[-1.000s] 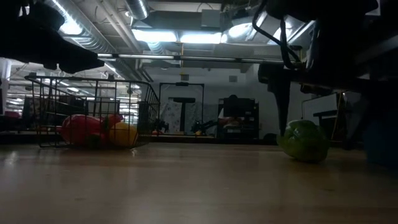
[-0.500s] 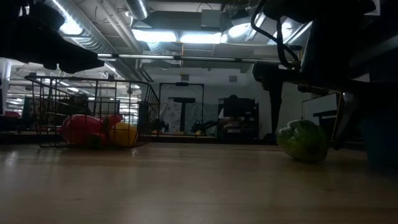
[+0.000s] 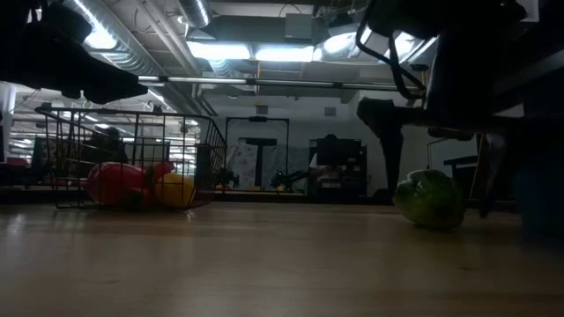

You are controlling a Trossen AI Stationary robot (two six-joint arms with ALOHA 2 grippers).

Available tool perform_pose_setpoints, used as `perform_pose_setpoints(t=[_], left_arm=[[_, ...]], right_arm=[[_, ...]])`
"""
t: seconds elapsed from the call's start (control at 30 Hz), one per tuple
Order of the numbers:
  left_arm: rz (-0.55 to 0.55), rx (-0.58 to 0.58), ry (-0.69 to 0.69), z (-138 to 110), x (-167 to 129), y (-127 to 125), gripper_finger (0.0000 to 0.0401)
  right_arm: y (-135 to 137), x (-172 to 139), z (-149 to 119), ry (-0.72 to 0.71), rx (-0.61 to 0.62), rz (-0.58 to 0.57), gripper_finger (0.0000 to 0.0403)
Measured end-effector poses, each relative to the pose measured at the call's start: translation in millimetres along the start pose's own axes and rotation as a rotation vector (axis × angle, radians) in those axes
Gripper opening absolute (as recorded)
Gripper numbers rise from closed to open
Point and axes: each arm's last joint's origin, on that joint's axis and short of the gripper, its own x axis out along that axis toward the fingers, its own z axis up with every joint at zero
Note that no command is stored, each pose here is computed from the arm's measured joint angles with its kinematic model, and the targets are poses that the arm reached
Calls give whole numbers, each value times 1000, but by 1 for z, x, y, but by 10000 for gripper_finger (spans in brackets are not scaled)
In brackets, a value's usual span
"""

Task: Sort produce into baskets
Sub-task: Put the green chayote into the blue bin

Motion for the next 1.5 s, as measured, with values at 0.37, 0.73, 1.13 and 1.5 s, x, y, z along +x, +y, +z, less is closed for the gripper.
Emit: perform_pose_setpoints(t=[0.37, 0.73, 1.13, 1.5], left_arm=[[0, 0, -1, 0, 0, 0, 281], [0, 0, -1, 0, 0, 0, 281], [0, 0, -1, 0, 0, 0, 281], [0, 0, -1, 0, 0, 0, 281]], right_arm=[[4, 2, -4, -19, -7, -15, 378], [4, 2, -4, -18, -7, -14, 253], [8, -5, -8, -19, -12, -13, 167], [24, -40, -15, -119, -102, 4, 170]])
